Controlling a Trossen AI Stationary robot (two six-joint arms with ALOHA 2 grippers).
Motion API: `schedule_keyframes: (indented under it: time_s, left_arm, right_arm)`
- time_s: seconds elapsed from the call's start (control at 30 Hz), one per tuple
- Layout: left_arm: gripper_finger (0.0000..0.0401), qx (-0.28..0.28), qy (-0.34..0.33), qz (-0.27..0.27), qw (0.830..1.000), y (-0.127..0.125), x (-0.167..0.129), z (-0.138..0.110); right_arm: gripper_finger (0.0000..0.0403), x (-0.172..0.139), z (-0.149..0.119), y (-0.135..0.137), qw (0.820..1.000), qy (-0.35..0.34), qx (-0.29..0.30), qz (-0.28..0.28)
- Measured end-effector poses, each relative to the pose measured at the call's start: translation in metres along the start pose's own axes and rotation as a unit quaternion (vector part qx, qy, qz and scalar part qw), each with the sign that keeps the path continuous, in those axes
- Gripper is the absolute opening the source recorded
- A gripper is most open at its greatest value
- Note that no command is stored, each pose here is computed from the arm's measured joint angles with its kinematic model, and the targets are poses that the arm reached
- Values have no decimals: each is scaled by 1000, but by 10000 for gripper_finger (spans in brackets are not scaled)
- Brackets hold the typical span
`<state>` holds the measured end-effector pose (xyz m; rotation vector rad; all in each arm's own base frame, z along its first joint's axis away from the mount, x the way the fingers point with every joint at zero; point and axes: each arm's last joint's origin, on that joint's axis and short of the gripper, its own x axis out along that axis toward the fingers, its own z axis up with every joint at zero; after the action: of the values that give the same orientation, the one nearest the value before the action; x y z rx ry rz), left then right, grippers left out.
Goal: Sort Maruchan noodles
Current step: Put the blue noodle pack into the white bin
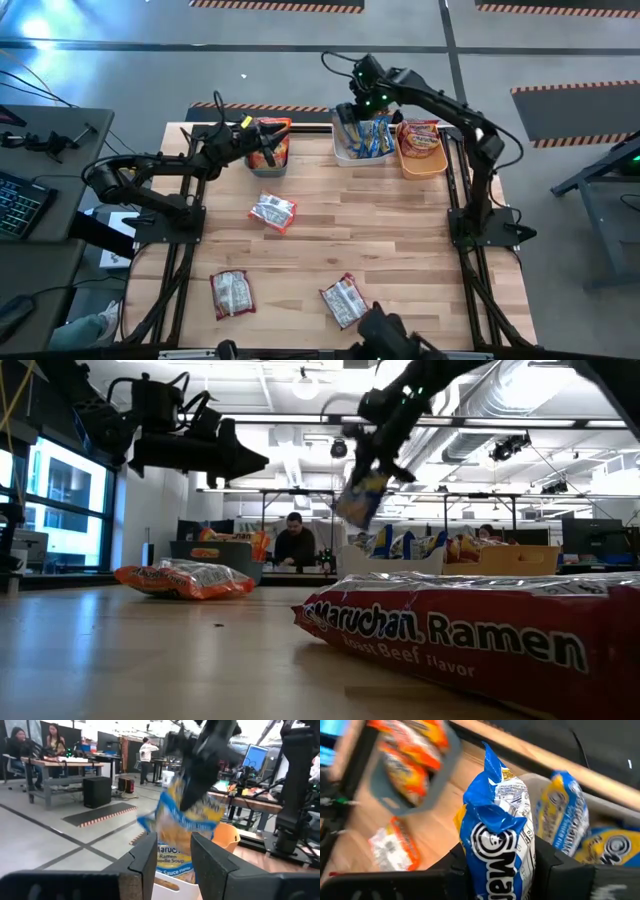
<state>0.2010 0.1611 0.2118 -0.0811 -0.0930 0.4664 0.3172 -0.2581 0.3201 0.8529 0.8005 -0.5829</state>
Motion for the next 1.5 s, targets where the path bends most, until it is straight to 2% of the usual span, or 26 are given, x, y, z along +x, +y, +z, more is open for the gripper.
schedule_keyframes:
  time_s: [0.1,0.37,0.77,0.97,1.1,1.33,1.5]
  left_arm:
    - [102,12,-4,4,1000,0,0,1]
    - [101,16,-15,2,1000,0,3,7]
    - [101,10,-14,0,1000,0,3,7]
    - [101,9,-12,0,1000,0,4,7]
    - [101,9,-12,0,1000,0,4,7]
    - [101,7,-11,0,1000,0,4,6]
    - [101,-3,-10,-4,1000,0,4,6]
  right_arm:
    - [94,15,2,-12,999,23,37,-17]
    - [94,35,4,-28,994,47,92,-36]
    - [94,62,2,-37,988,70,124,-52]
    - [98,72,1,-37,989,75,115,-55]
    - [129,74,-1,-33,991,67,87,-72]
    - [210,75,-1,-30,991,64,83,-80]
    - [223,65,7,-24,994,50,63,-70]
